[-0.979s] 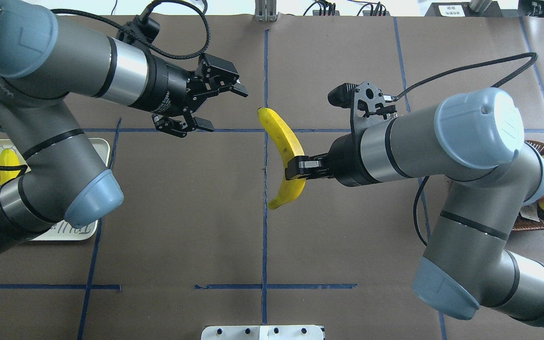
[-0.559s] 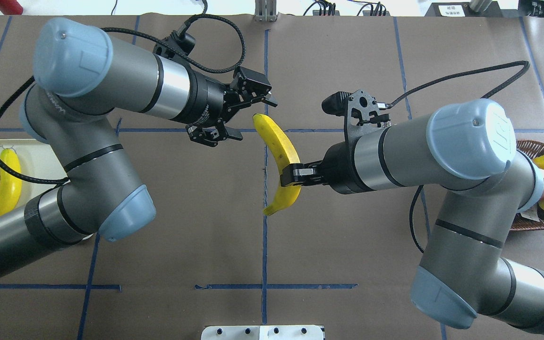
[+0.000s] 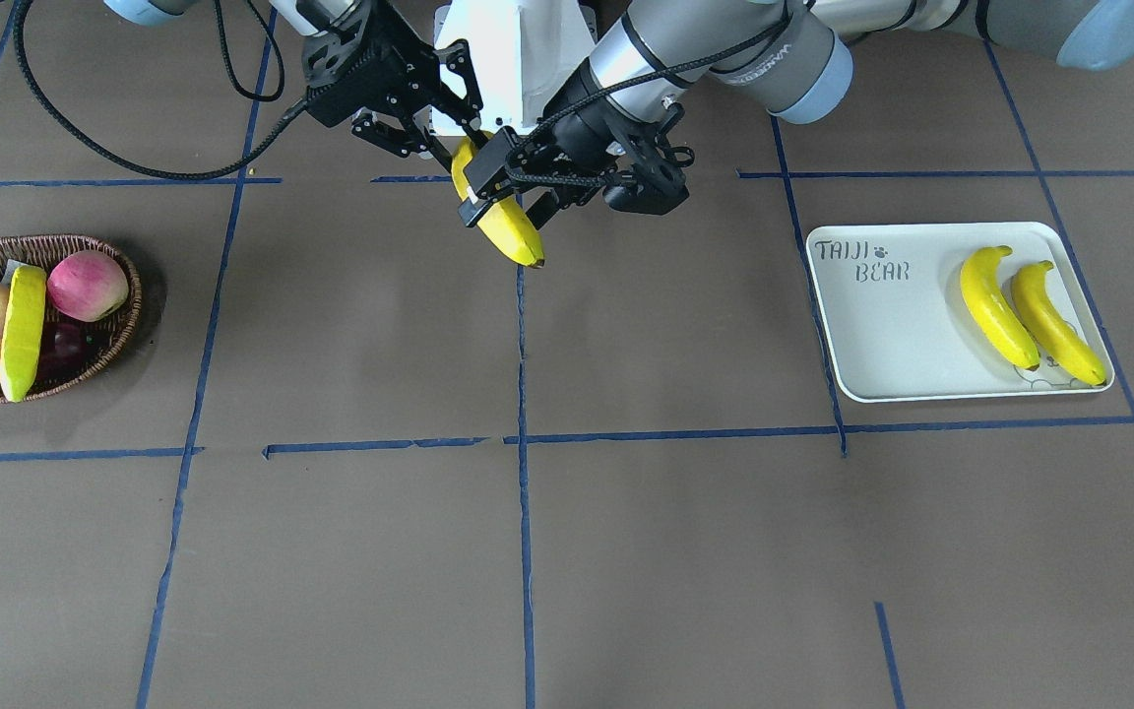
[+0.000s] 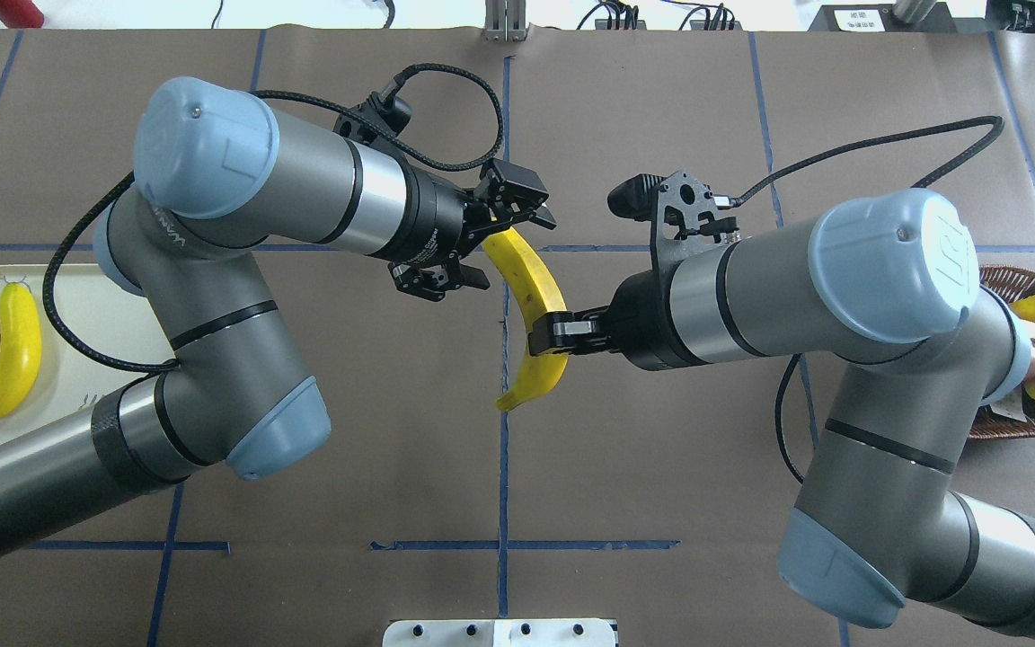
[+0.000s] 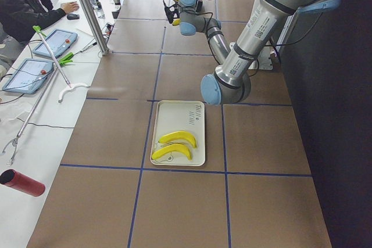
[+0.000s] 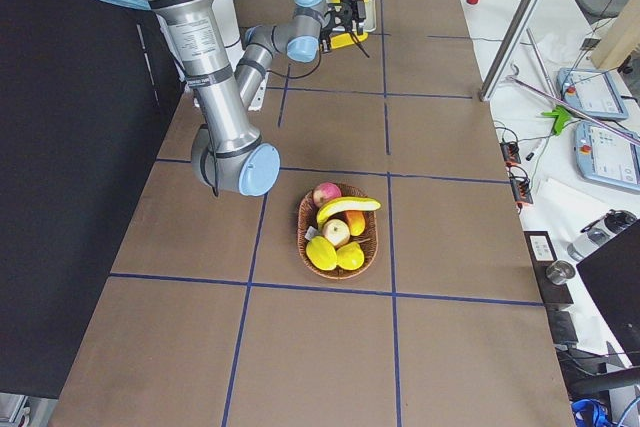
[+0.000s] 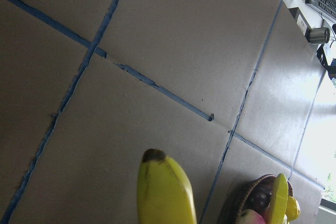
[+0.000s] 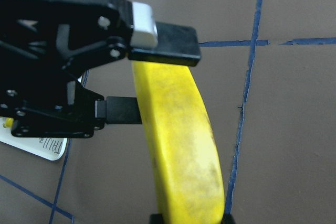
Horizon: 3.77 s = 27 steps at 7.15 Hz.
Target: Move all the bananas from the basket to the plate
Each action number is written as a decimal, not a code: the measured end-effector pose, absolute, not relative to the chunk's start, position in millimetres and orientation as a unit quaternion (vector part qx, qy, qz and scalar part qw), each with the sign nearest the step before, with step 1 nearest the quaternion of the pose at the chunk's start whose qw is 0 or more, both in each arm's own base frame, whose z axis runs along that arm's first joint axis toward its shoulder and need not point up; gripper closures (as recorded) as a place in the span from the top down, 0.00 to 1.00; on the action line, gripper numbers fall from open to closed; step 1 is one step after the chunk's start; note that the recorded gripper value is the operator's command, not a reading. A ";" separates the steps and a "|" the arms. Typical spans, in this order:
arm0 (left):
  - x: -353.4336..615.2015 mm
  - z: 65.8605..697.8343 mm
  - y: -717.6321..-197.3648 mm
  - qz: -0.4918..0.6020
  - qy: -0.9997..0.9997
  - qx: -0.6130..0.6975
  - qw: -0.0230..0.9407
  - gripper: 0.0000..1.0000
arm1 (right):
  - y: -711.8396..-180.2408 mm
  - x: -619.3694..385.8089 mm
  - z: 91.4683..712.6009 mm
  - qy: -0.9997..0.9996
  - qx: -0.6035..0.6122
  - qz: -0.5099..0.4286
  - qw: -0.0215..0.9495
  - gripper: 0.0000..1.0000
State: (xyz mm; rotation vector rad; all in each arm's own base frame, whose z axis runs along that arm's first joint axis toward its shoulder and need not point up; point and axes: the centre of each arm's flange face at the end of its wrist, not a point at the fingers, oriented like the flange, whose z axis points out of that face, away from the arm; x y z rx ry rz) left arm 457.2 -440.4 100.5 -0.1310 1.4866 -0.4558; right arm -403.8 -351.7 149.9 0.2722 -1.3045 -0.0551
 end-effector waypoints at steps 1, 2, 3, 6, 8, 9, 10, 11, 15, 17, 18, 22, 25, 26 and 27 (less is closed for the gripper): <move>461.3 100.4 -436.3 -0.202 0.670 -0.062 0.711 0.00 | -351.4 -404.0 149.5 -0.605 0.126 -0.026 0.786 0.02; 465.0 100.4 -432.4 -0.199 0.670 -0.064 0.712 0.00 | -351.3 -404.1 149.1 -0.606 0.126 -0.026 0.785 0.25; 466.3 100.5 -430.7 -0.199 0.671 -0.066 0.712 0.00 | -350.9 -404.5 148.8 -0.606 0.126 -0.027 0.785 0.99; 465.3 101.4 -430.2 -0.204 0.670 -0.071 0.711 0.00 | -347.6 -404.0 146.6 -0.609 0.128 -0.028 0.783 1.00; 460.1 102.7 -435.3 -0.210 0.669 -0.069 0.710 0.00 | -345.2 -398.3 143.1 -0.613 0.130 -0.029 0.779 1.00; 451.7 105.6 -445.5 -0.219 0.665 -0.064 0.711 0.00 | -343.9 -394.3 141.5 -0.615 0.131 -0.030 0.777 1.00; 438.3 118.0 -461.3 -0.233 0.652 -0.061 0.719 0.00 | -343.0 -389.6 139.9 -0.617 0.133 -0.030 0.775 1.00; 417.7 146.8 -479.1 -0.241 0.630 -0.061 0.736 0.00 | -342.1 -384.5 138.0 -0.618 0.134 -0.029 0.774 1.00; 290.4 364.5 -503.1 -0.221 0.526 -0.056 0.820 0.00 | -349.7 -352.6 137.3 -0.584 0.124 0.000 0.803 1.00; 262.2 459.3 -484.5 -0.200 0.471 -0.050 0.857 0.00 | -356.8 -347.0 142.7 -0.565 0.117 0.014 0.817 1.00; 255.3 489.8 -480.2 -0.198 0.448 -0.042 0.871 0.00 | -357.9 -345.8 143.5 -0.562 0.116 0.016 0.819 1.00; 248.1 547.2 -478.7 -0.205 0.390 -0.013 0.898 0.00 | -354.2 -336.6 145.0 -0.562 0.117 0.017 0.818 1.00; 247.7 556.6 -481.7 -0.215 0.369 0.009 0.904 1.00 | -354.3 -333.6 145.3 -0.563 0.119 0.018 0.818 1.00; 250.4 559.0 -482.4 -0.218 0.361 0.020 0.907 1.00 | -354.4 -333.0 145.3 -0.563 0.119 0.019 0.818 1.00; 254.7 560.3 -482.2 -0.219 0.354 0.031 0.909 1.00 | -355.3 -331.6 145.7 -0.563 0.119 0.020 0.818 1.00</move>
